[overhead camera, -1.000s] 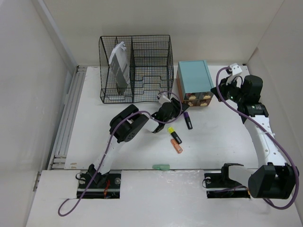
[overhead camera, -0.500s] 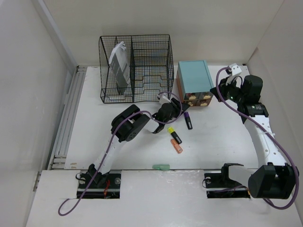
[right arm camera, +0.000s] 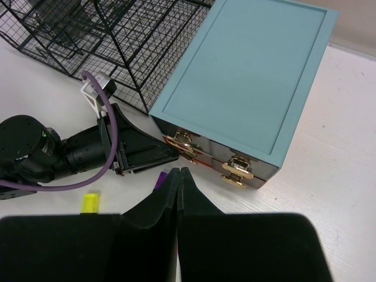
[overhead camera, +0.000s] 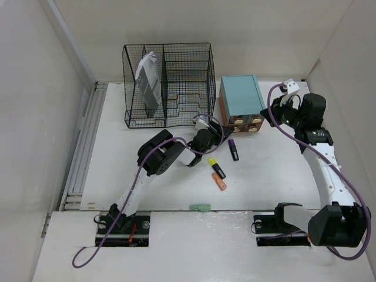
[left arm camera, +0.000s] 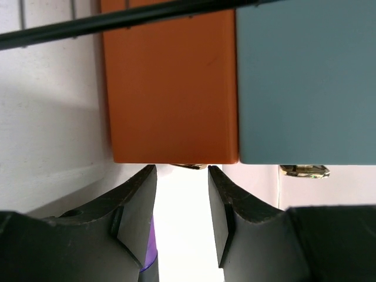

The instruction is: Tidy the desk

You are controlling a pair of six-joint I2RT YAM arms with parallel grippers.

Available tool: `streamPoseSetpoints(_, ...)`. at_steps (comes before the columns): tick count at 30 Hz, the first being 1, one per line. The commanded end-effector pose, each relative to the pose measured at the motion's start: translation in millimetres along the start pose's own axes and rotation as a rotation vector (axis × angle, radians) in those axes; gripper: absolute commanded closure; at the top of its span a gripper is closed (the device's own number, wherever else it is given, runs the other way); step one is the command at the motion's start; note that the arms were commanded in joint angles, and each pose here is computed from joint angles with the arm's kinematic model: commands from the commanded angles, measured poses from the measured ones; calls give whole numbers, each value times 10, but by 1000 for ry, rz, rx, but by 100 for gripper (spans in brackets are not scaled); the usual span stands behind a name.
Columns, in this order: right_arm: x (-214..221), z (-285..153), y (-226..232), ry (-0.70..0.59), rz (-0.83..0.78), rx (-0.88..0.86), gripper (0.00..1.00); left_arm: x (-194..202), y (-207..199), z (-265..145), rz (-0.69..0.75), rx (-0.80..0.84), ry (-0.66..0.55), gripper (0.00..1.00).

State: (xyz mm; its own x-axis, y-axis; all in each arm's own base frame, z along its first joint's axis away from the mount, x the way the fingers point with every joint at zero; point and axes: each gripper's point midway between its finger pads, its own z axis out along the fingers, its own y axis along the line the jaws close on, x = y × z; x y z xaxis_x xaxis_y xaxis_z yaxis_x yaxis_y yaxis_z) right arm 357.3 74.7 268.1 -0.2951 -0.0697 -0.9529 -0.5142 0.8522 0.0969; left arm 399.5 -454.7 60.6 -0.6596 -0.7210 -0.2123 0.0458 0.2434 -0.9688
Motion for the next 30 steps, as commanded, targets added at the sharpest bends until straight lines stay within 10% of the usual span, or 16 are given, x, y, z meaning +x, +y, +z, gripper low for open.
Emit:
streamPoseSetpoints(1, -136, -8, 8, -34, -31, -16, 100, -109, -454, 63, -16, 117, -26, 63)
streamPoseSetpoints(30, -162, -29, 36, -43, -36, -25, 100, 58, -291, 253, -62, 20, -20, 62)
